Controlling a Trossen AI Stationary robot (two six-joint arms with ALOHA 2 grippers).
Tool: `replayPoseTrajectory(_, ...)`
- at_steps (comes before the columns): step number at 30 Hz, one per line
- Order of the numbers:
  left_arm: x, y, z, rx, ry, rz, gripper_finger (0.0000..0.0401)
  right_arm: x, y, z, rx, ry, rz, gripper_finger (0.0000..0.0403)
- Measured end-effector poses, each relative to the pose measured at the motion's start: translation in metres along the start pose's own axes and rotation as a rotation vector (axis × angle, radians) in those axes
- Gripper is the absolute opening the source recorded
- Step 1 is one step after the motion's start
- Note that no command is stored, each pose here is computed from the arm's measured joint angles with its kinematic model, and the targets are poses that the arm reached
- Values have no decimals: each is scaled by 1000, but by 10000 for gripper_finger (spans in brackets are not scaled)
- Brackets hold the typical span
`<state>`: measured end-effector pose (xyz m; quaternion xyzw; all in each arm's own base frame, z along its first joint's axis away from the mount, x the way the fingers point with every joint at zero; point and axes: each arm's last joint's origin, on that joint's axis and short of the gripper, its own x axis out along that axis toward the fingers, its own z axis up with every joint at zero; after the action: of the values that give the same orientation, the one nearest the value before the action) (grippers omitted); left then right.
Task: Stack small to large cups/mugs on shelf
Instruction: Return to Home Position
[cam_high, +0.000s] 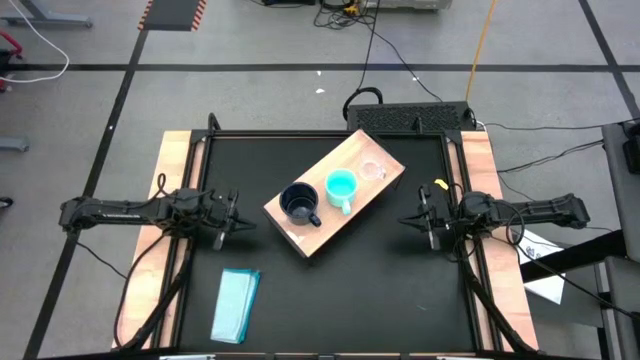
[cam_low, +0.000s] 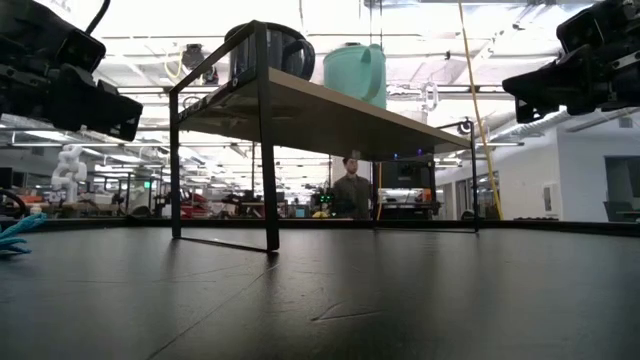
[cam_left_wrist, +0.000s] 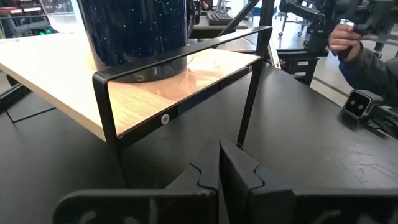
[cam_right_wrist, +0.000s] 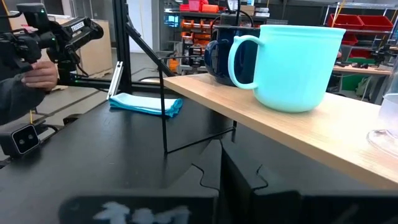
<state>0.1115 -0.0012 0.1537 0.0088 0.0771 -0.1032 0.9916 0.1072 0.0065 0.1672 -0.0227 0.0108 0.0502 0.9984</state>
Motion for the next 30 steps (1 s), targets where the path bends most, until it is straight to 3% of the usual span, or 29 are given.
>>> replayPoseTrajectory(8,0,0,0,3,0,0,32,0,0,0,0,0,0,0)
replayPoseTrajectory(30,0,0,0,4,0,1,33,0,0,0,0,0,0,0)
